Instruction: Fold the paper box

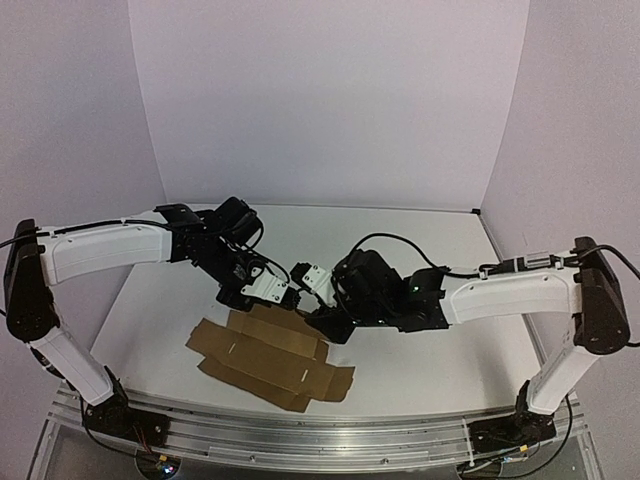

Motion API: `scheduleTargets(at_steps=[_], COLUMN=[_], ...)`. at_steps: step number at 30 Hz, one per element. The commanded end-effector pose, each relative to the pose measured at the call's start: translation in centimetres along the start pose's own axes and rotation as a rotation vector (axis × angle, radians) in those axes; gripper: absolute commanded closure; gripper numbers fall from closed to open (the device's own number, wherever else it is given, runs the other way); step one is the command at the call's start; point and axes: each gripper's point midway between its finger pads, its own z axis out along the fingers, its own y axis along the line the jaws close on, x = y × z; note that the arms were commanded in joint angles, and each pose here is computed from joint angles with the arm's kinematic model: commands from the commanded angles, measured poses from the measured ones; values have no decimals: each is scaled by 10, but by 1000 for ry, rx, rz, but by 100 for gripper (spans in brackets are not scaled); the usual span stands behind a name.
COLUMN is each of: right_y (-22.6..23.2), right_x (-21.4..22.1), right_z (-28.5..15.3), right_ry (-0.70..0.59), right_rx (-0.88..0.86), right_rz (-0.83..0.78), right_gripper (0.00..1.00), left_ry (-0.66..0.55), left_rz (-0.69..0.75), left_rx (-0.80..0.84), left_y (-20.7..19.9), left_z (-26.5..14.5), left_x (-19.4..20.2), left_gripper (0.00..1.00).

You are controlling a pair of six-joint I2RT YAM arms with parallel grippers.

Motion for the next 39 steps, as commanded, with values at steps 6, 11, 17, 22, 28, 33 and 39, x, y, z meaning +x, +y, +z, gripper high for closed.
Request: scheduleTargets(at_steps=[6,11,17,22,28,33,39], right_y=[-20,-40,-56,-64,-64,-62,-54], right_x=[-15,-7,5,31,66,94,119], right_z=[8,-6,-21,-29,-39,-52,-54], right_ry=[-20,-9,43,126,164,148,189], right_rx=[99,214,321,356,355,403,413], right_rz=[151,312,547,827,1124,1390,1487], right_gripper=[100,100,100,100,100,100,100], left_ry=[-42,-150,-306,-251,-191,-257,-241], left_rz=[24,-1,88,65,57,-41,-67], left_rx=[-89,-185,17,133,132,106,5], left_y=[19,43,-31,-81,-94,-97,-95], left_z=[-12,-53,-76,-43,-7,10,35], left_x=[-10,-19,-33,-11,10,-7,-3], left_gripper=[64,20,19,19,13,13,19])
